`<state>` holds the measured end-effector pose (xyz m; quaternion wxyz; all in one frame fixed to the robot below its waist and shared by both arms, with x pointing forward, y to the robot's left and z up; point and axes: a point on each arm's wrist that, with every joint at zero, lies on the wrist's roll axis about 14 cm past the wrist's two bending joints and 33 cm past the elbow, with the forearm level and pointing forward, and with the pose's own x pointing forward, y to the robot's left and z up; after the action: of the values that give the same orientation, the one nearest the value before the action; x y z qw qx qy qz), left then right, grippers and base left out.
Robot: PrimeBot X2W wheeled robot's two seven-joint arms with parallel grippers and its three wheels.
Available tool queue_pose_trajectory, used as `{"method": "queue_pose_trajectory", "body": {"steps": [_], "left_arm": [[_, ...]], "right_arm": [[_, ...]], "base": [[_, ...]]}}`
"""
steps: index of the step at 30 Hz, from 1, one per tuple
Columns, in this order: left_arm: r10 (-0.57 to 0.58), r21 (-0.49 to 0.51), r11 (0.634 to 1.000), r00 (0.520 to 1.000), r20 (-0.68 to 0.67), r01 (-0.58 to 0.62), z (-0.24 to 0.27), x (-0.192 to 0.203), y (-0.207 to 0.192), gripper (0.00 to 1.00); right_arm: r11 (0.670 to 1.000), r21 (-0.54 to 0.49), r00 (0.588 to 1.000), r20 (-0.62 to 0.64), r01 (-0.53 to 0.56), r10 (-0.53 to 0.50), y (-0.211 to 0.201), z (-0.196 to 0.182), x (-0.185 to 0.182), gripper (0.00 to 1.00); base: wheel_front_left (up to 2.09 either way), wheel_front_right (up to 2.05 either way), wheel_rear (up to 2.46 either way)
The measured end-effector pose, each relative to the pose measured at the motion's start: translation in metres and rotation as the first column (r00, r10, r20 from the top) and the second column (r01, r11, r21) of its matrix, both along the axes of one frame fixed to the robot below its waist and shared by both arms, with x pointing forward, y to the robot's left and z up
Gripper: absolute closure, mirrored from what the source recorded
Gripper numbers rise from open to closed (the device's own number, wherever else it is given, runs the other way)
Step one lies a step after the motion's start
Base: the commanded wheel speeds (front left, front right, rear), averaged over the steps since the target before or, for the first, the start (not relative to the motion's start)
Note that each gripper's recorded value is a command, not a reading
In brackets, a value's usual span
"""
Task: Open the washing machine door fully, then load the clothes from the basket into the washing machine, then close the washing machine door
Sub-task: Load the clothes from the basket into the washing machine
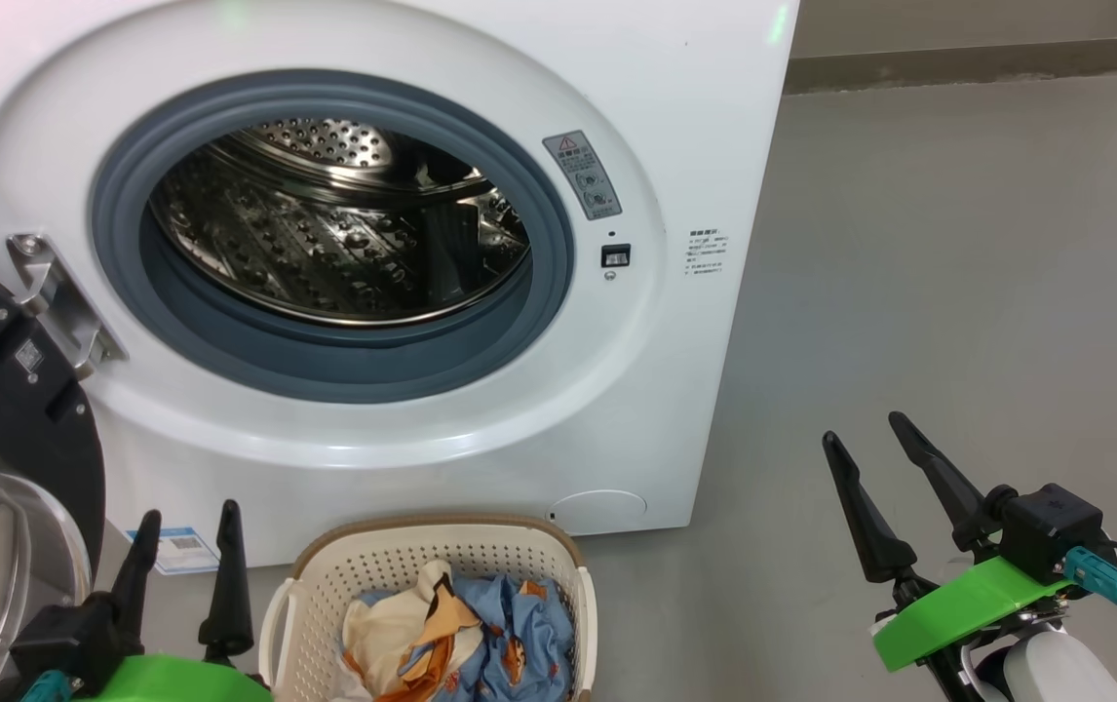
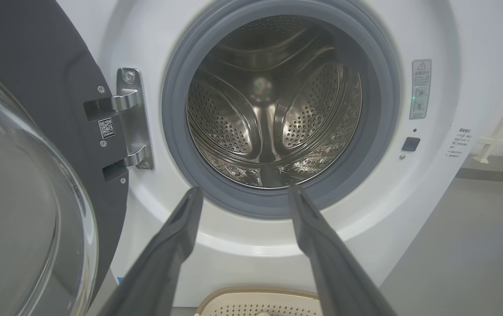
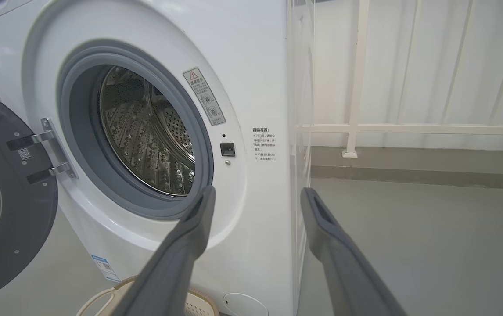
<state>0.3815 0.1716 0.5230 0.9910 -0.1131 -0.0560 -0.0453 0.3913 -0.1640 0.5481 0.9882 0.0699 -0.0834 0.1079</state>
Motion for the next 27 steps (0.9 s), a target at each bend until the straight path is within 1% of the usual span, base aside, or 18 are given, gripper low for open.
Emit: {"method": "queue_pose_trajectory", "body": {"steps": [27], "left_arm": [[0.014, 0.001, 1.000, 1.000, -0.010, -0.014, -0.0036, -0.0007, 0.0033, 0.00]], "right_arm": [[1.000, 0.000, 1.000, -0.007, -0.008, 0.008, 0.0030, -0.0022, 0.0009, 0.00]], "base": [[0.01, -0.01, 0.00]]}}
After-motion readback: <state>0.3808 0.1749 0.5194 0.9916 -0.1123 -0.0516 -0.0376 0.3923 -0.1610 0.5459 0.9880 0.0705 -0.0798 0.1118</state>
